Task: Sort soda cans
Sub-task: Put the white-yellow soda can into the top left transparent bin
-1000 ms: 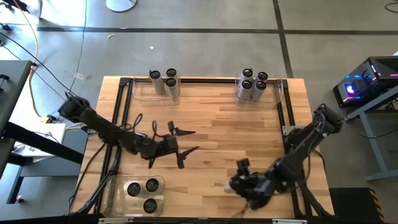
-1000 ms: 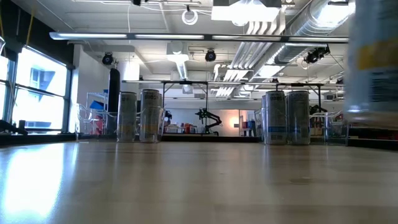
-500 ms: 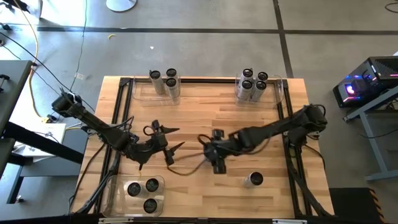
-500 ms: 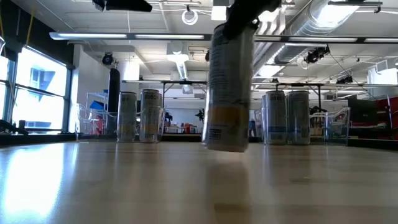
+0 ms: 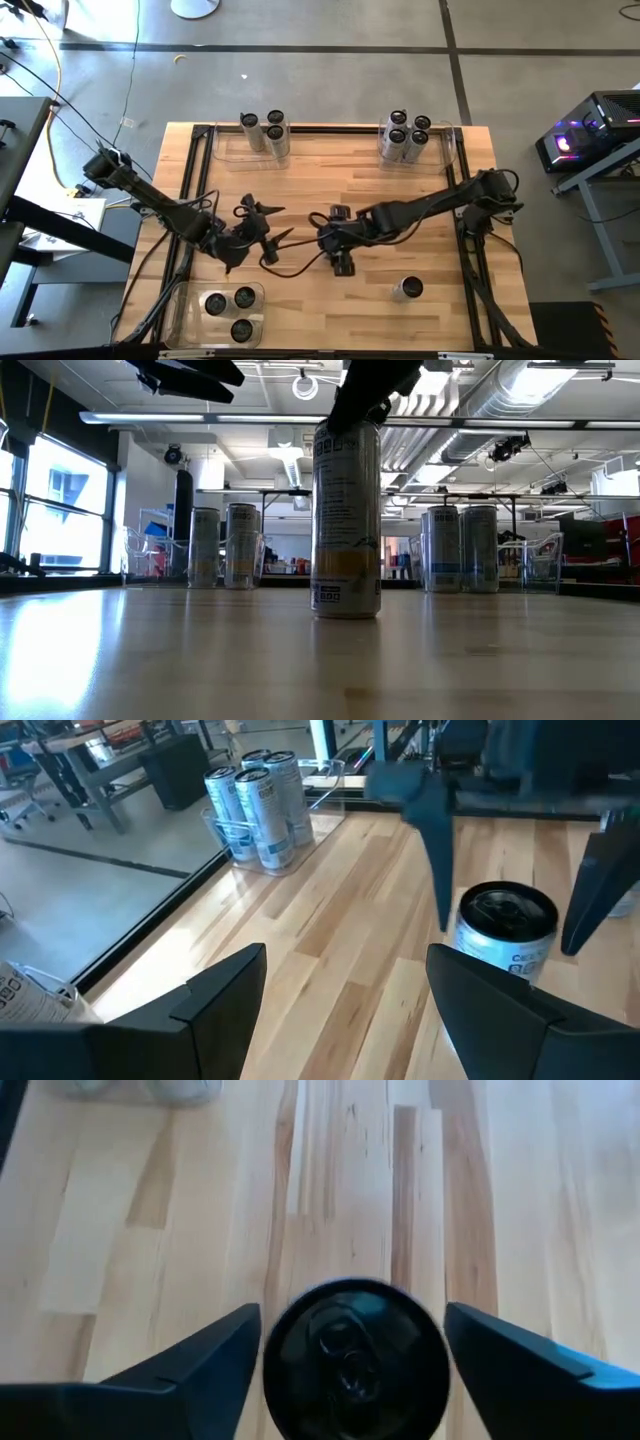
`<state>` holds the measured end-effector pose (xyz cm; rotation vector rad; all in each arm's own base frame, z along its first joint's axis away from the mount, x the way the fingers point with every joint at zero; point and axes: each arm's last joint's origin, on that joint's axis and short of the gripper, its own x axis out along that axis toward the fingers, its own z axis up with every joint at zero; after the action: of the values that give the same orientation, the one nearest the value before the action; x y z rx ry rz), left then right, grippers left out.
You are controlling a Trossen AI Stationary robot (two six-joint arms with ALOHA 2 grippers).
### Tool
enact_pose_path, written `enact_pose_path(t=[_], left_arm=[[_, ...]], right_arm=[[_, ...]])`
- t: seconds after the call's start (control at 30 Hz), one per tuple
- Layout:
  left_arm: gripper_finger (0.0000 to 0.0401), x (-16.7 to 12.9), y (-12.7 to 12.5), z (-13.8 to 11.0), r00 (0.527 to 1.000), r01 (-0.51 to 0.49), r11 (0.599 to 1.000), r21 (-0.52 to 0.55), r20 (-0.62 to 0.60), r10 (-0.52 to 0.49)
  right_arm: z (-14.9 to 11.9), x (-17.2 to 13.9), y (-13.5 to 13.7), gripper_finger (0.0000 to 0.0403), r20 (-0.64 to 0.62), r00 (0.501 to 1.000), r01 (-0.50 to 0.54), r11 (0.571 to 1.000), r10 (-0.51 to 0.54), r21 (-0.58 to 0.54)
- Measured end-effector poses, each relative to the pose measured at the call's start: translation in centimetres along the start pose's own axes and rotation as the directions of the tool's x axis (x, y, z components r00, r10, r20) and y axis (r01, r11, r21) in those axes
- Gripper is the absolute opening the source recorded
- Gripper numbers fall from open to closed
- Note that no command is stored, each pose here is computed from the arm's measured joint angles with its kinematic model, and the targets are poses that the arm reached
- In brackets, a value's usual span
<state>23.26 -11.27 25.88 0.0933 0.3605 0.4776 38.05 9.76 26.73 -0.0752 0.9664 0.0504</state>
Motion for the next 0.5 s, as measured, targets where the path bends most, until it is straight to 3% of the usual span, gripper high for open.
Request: enact_pose_path(t=[0.23,0.4,0.5], left_arm=[[0.0268,-0.2,-0.8,-0.3,1.0,0.02,1.0,0.008,0.005,-0.02],[0.0268,1.0,-2.4,-1.4,1.0,0.016,0.998,0.059,-0.004,-0.016],[0.0268,2.3,-3.5,-2.1,1.0,0.008,0.997,0.072,0.004,-0.009]], right_arm=[[2.0,-2.8,1.2,0.0326,0.124,0.992,0.034,0.998,-0.026,-0.058],[0.3,-7.7,3.5,0.0328,0.216,0.926,0.328,0.944,-0.31,-0.047],[-2.7,-10.5,4.6,0.0328,0.231,0.892,0.391,0.919,-0.39,0.041]])
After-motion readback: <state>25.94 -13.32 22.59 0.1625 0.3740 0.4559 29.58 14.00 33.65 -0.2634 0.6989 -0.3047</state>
